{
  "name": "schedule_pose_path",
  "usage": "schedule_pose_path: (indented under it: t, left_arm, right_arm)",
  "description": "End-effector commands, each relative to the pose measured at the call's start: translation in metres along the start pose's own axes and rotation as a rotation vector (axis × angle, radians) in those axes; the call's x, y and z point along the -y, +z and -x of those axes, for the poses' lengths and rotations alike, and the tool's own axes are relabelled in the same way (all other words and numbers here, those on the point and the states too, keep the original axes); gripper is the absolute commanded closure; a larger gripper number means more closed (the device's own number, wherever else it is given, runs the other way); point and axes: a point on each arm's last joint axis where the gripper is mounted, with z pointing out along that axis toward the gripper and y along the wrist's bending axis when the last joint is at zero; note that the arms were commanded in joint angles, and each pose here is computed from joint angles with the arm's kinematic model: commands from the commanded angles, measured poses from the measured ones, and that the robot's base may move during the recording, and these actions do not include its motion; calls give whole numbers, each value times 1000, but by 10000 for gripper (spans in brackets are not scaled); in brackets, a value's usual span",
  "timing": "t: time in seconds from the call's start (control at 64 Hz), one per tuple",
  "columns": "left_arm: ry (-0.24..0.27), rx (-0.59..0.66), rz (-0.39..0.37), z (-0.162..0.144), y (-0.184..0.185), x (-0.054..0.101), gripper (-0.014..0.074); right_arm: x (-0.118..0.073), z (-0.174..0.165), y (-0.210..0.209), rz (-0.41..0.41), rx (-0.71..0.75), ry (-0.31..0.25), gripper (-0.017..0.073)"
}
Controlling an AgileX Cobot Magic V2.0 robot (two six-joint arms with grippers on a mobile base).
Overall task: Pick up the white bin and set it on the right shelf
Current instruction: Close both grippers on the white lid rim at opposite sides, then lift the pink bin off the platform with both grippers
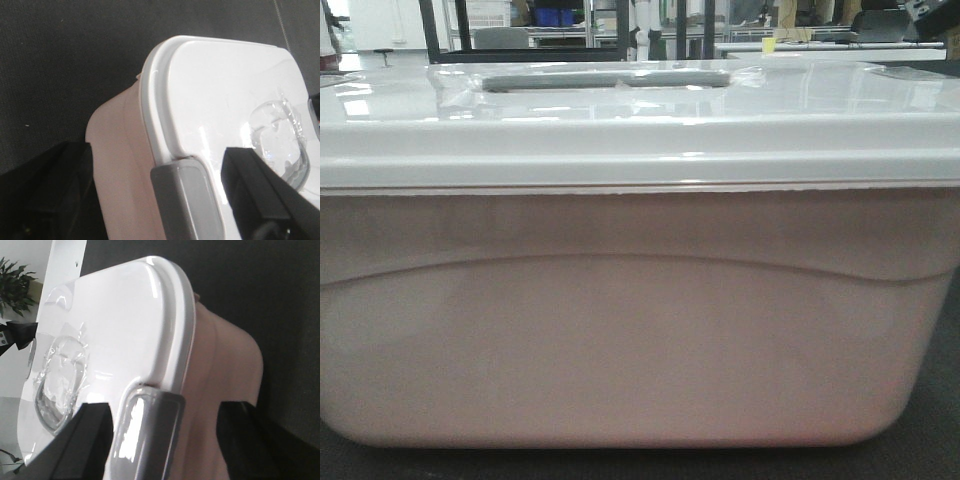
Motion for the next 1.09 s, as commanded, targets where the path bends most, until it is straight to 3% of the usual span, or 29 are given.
schedule_pose_path:
  t: [0.0,0.25,0.36,0.704,0.907,1.079]
  left_arm:
    - [-7,-20,-154,-3,-5,21,165]
    - [-114,-50,-174,-20,3,17,165]
    - [-128,-33,-191,-25,1,21,167]
    - [-91,-99,-247,-32,14,44,167]
    - [-98,-94,-267,-31,15,46,167]
    - [-105,-81,-280,-30,15,47,188]
  right_arm:
    - [-21,-2,-4,181,-3,-7,20]
    - [-24,-9,5,238,-12,24,20]
    - [-28,-11,9,250,-33,14,20]
    - [-29,-11,12,243,-31,11,20]
    - [-28,-11,12,239,-27,12,25]
    - [-28,-11,12,240,-27,12,139]
